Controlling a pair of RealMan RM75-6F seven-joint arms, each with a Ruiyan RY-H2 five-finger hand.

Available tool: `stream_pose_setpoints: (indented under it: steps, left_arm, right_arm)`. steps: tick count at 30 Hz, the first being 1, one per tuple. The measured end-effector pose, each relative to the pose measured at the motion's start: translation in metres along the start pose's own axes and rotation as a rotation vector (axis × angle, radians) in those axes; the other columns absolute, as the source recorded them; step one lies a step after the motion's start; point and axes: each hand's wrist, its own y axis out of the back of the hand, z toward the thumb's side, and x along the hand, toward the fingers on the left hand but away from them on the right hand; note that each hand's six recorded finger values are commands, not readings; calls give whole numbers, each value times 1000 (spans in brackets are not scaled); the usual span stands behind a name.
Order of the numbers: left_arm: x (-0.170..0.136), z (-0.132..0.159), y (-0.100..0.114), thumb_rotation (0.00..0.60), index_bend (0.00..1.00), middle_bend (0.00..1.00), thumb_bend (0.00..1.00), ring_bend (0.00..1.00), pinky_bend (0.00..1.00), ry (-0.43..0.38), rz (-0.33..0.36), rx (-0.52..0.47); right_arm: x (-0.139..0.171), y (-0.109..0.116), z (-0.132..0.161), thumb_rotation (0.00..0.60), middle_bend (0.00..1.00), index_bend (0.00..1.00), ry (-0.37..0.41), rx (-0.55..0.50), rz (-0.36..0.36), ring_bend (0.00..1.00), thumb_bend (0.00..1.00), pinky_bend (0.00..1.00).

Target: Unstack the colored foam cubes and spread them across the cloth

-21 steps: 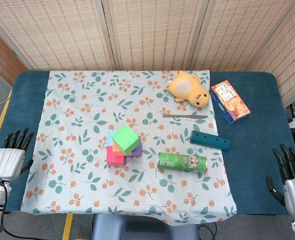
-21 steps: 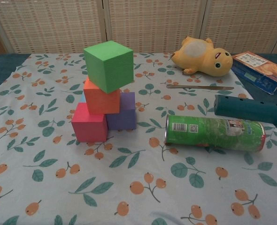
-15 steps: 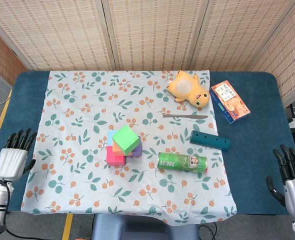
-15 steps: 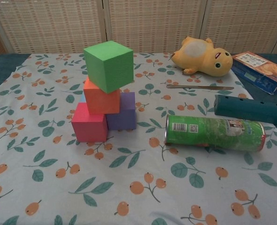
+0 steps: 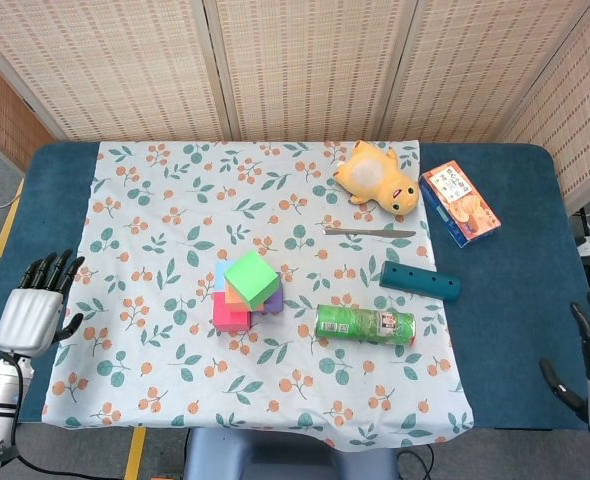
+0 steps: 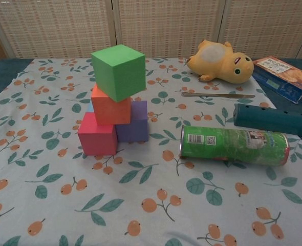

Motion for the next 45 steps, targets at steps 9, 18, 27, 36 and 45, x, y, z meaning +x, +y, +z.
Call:
stream_pose_setpoints:
  steps: [9,18,27,36,45]
  left_arm:
    - [9,58,27,600,0,0,328,0,142,-131,-36,-99]
    - [36,111,57,600,0,0,327,0,129,-272,-20,-159]
    - [49,152,49,600,0,0,321,0,122,-410,-66,-194]
    - [57,190,45,600,0,0,324,0,117,-540,-13,-224]
    - [60,216,53,600,0,0,315,0,115,-620,70,-256]
  right_arm:
    - [2,16,-8,600,0,0,-44,2,-96,0,241,0]
    - [-1,1,-5,600,0,0,-39,19,-18,0,241,0]
    - [-1,-1,-3,600,0,0,-30,6,-7,0,241,0]
    - [-1,-1,-4,600,0,0,-28,-1,-1,0,241,0]
    - [-1,2,-4,600,0,0,-25,-14,-12,0,241,0]
